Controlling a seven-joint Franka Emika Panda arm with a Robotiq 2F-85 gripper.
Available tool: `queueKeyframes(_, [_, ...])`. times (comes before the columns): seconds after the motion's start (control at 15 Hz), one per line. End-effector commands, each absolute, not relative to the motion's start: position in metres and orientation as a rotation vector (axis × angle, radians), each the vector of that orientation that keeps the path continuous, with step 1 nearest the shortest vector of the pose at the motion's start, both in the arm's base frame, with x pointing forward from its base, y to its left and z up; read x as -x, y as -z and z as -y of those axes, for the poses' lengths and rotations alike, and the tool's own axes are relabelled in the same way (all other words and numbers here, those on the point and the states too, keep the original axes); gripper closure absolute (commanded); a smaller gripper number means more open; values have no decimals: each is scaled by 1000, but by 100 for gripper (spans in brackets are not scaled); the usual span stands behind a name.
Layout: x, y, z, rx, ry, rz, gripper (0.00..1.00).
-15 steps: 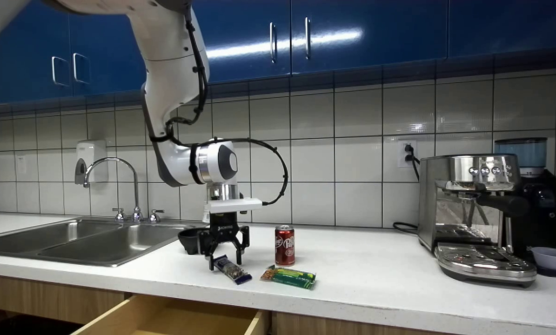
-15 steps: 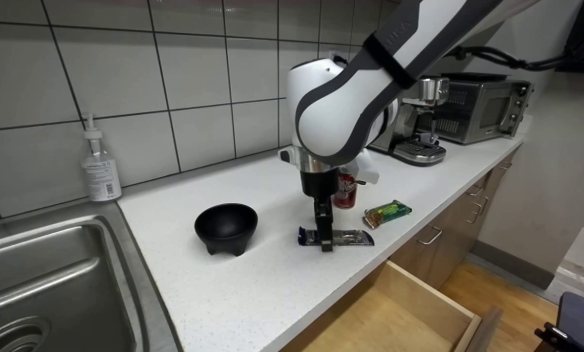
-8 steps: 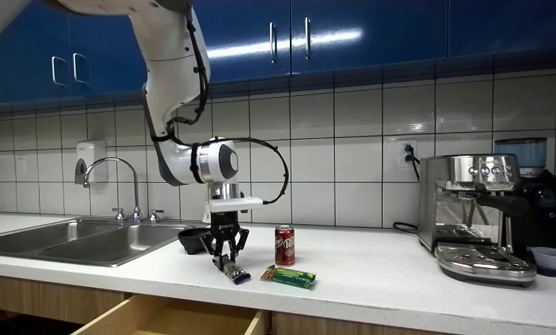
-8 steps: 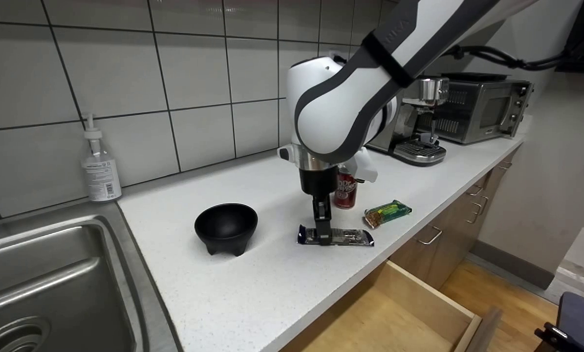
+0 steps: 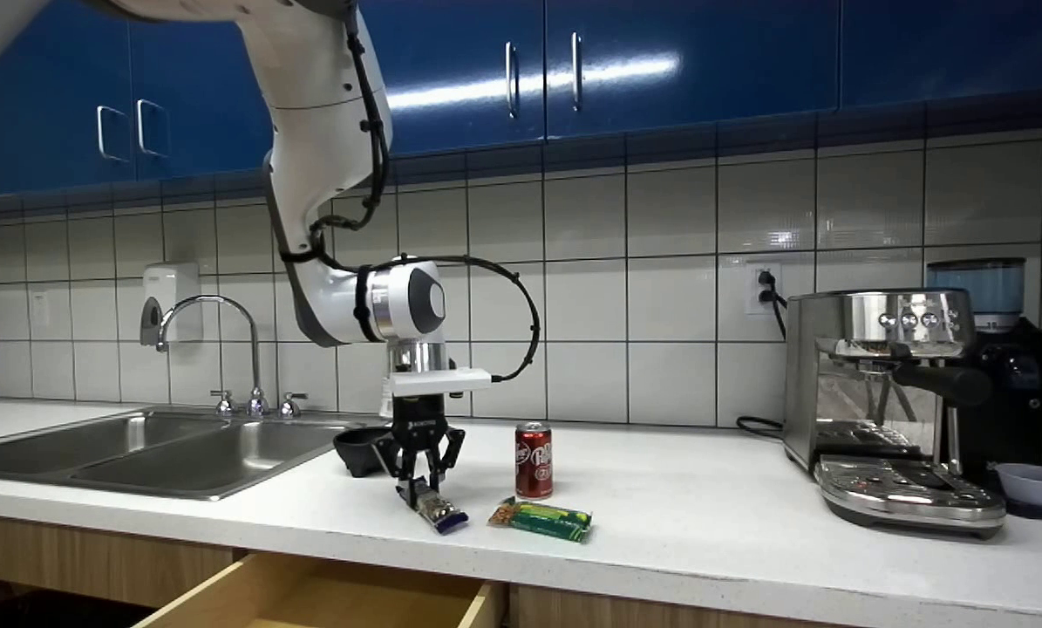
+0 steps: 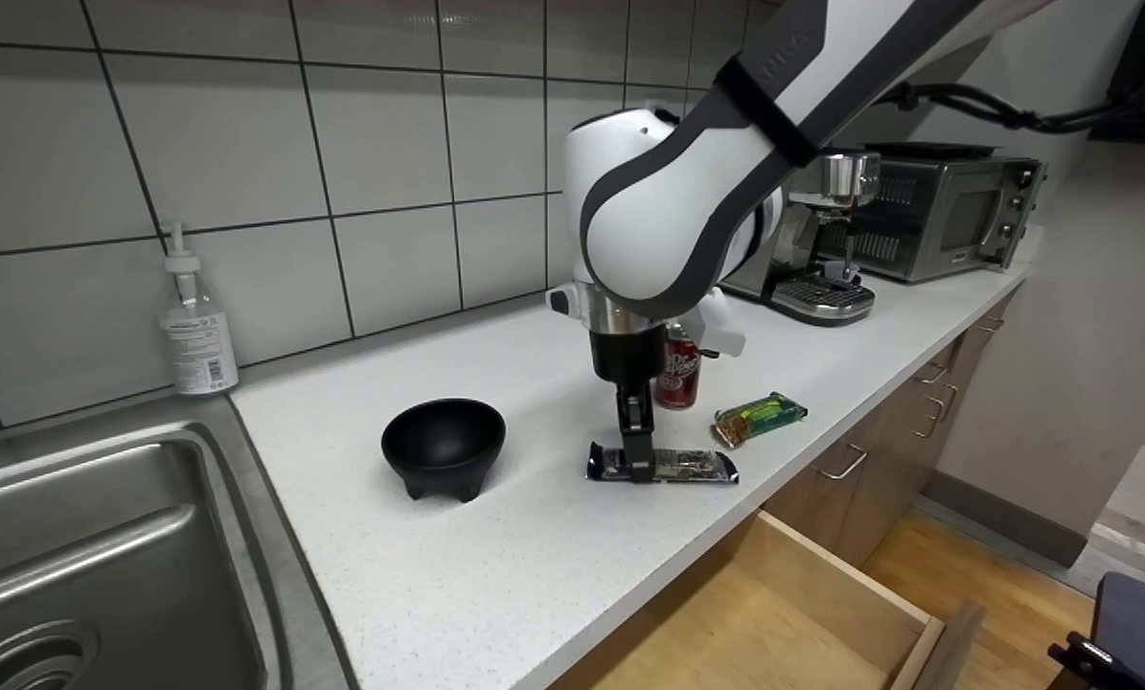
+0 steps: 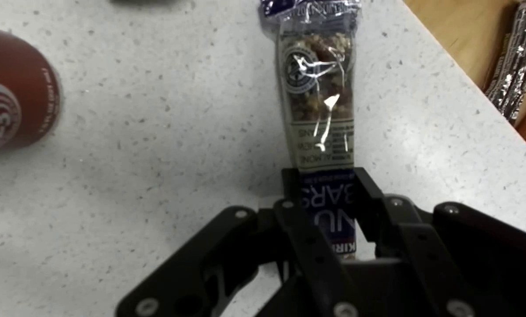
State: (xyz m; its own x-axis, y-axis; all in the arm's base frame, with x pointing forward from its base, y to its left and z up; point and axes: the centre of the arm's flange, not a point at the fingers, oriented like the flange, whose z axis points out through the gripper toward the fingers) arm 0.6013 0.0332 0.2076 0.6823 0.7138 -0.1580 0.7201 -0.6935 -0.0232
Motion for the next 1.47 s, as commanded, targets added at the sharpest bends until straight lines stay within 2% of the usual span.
queueKeyframes(0.0, [-580, -227, -27, -2895, 262, -1157, 92])
queueKeyframes(1.4, [-474, -218, -56, -3050, 410, -449, 92])
